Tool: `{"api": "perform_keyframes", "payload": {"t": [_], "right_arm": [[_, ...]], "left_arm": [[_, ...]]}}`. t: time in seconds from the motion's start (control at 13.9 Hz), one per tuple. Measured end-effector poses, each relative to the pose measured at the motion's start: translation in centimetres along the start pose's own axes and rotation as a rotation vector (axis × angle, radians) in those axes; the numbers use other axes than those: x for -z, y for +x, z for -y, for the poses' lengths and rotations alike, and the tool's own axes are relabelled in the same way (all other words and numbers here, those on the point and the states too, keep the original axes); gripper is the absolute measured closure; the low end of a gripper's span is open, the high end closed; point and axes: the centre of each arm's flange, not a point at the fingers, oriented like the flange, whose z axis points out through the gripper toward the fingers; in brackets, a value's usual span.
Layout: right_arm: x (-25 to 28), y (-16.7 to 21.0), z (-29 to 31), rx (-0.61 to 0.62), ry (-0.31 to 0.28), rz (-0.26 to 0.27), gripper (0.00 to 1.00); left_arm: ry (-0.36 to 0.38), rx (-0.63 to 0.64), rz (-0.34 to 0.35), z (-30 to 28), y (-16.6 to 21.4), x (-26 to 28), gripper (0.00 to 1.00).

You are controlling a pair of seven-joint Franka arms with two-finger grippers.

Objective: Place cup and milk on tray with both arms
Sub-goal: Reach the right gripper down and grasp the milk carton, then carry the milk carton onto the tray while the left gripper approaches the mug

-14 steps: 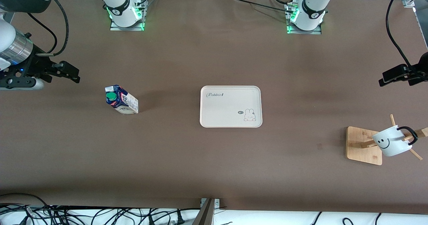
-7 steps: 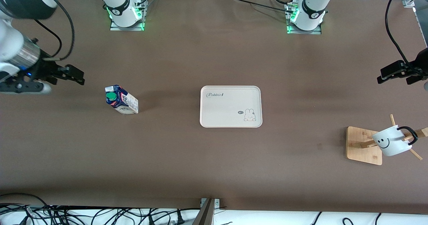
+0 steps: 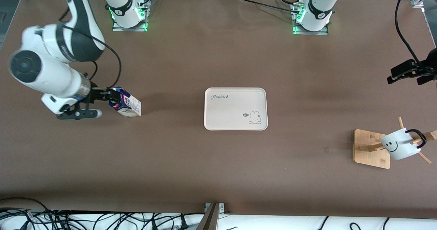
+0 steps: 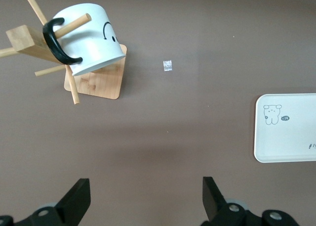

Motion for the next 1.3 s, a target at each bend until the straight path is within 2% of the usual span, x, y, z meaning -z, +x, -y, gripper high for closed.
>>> {"api": "perform_keyframes", "payload": {"t": [0.22, 0.43, 0.5, 0.58, 0.65, 0.86, 0.94, 1.08, 1.3], "right_arm": [[-4.6, -1.1, -0.5, -0.008, -0.004, 0.027, 0.00], [-6.7, -2.0, -0.7, -0.011, -0.003, 0.048, 0.00], [-7.1, -2.1, -0.7, -0.013, -0.001, 0.053, 0.08], [-7.2, -2.2, -0.7, -0.014, 0.001, 0.054, 0.09], [-7.3, -2.2, -0.7, -0.014, 0.001, 0.054, 0.17], [-6.9, -2.3, -0.3, -0.010, 0.008, 0.047, 0.51], [-6.6, -2.3, 0.3, -0.002, 0.012, 0.041, 0.57], [-5.2, -2.1, 2.3, -0.010, 0.028, 0.018, 0.58], [-1.2, -1.9, 10.2, -0.053, 0.121, -0.006, 0.58]], "left_arm": [[-0.001, -0.004, 0.020, -0.3, 0.2, -1.3, 0.00], [-0.001, -0.025, 0.039, -1.1, 0.7, -2.8, 0.00], [0.000, -0.044, 0.042, -1.2, 0.9, -3.3, 0.00], [0.001, -0.080, 0.035, -1.3, 1.3, -3.8, 0.00], [0.004, -0.112, 0.019, -1.4, 1.8, -4.4, 0.00], [0.013, -0.137, -0.049, -1.8, 2.7, -8.0, 0.00], [0.016, -0.134, -0.075, -1.6, 2.6, -9.2, 0.00], [0.017, -0.130, -0.101, -1.3, 1.6, -11.1, 0.00], [0.006, -0.123, -0.094, -0.8, -0.8, -11.6, 0.00]]}}
